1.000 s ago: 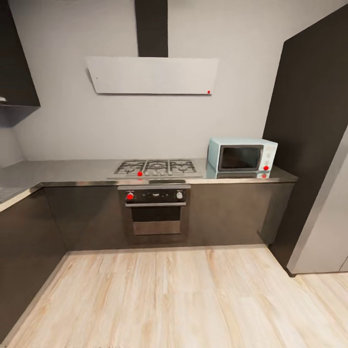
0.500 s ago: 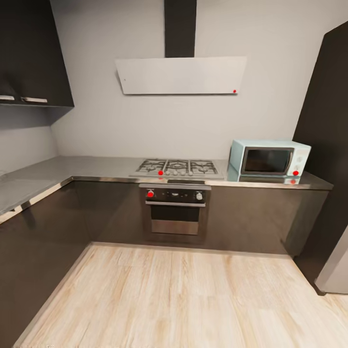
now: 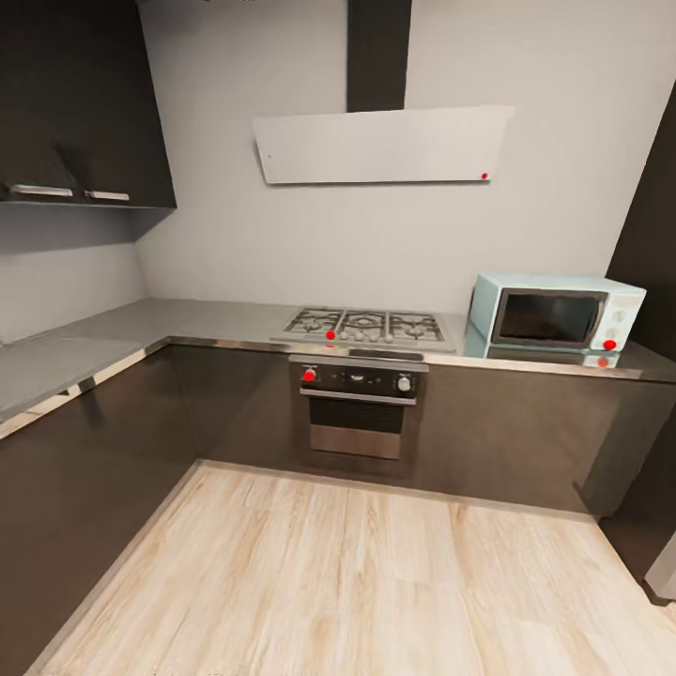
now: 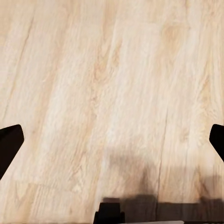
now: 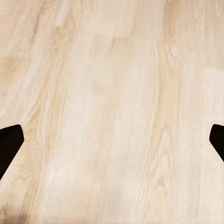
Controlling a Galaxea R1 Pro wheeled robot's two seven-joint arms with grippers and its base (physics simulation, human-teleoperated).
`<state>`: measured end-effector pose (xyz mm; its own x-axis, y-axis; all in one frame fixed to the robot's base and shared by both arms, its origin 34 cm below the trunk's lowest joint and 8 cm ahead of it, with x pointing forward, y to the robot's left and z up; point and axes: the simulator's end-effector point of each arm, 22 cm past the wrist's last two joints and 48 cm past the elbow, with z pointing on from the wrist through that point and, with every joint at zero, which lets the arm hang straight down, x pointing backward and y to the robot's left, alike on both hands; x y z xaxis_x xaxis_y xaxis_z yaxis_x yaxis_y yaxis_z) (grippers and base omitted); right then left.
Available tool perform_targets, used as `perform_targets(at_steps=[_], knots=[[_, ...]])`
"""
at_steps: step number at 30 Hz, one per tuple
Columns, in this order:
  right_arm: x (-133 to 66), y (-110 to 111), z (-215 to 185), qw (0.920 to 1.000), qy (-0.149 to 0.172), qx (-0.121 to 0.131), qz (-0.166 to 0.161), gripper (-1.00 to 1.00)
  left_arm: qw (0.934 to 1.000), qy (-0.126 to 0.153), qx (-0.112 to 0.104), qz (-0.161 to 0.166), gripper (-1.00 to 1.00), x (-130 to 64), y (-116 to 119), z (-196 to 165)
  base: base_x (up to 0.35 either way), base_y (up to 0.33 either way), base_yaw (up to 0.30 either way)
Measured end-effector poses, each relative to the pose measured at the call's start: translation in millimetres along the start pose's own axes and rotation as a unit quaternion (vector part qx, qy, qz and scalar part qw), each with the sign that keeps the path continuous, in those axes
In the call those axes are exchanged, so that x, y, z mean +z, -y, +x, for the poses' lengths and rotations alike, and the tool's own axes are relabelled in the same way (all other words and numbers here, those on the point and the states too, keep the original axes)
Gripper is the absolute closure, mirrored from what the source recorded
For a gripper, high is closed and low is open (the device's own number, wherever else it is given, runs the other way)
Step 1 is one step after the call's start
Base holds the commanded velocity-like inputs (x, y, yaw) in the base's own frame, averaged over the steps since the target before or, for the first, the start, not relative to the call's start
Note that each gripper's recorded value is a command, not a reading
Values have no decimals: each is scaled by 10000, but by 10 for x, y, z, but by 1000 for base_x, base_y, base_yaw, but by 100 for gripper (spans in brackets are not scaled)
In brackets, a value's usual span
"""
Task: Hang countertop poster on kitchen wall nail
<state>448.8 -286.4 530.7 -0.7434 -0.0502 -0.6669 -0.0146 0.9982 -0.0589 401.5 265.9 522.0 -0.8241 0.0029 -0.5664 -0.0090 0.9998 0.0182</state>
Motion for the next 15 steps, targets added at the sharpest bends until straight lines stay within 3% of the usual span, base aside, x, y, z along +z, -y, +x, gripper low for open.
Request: perform_targets(at_steps=[15], knots=[[0, 0, 0, 10000, 1, -2, 4, -100, 9998, 183, 5, -16, -100, -3, -29, -3, 0, -1, 287]])
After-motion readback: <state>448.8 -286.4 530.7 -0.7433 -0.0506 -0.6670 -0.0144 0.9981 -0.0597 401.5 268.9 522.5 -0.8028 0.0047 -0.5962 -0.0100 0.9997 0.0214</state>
